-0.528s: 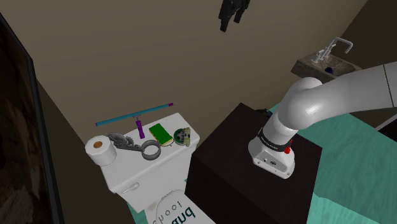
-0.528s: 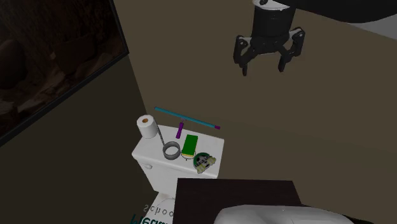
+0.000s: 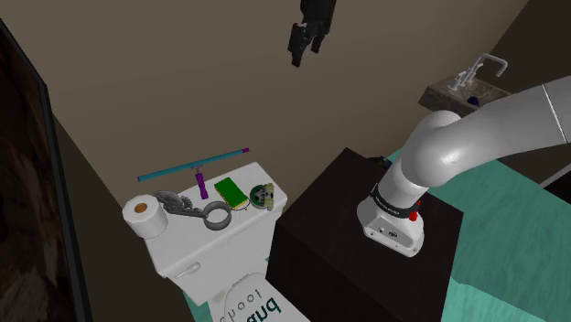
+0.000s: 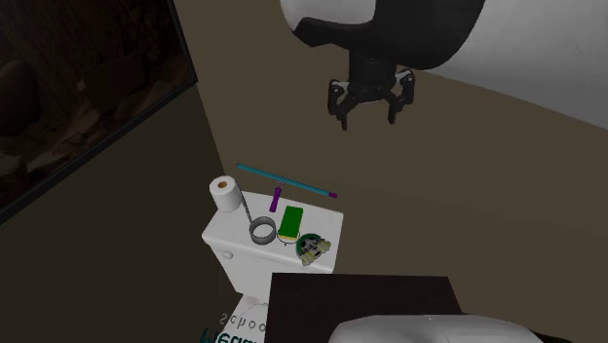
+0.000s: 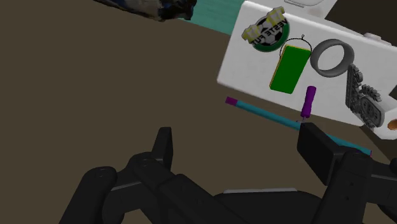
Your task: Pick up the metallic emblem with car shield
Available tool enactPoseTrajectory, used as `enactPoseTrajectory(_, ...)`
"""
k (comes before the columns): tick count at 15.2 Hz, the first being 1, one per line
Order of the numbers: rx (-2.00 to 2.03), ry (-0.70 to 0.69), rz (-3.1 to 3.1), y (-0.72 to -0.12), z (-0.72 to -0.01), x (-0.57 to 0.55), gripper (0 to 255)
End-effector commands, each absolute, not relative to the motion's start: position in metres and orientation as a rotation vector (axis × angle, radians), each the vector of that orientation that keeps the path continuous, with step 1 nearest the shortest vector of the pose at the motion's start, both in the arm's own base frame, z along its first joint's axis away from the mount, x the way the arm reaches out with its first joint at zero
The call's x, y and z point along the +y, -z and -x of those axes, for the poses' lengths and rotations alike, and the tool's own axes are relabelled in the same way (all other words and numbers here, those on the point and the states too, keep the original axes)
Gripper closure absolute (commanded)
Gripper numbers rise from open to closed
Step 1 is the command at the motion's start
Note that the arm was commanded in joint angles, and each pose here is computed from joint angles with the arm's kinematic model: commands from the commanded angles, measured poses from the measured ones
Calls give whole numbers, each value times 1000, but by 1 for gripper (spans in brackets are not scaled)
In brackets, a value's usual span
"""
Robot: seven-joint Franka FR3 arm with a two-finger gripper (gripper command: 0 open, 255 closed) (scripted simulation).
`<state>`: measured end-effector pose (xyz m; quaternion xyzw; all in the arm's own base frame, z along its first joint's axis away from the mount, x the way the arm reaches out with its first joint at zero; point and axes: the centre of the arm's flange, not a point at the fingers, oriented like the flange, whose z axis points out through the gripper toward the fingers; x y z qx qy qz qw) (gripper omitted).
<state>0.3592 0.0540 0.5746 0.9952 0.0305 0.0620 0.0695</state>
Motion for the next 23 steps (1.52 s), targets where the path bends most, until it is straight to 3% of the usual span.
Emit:
enactPoseTrajectory(1,120,-188,-2998,-558,-371,71,0)
enactPoseTrajectory(23,432,-185,-3001,-365,-475,253,0)
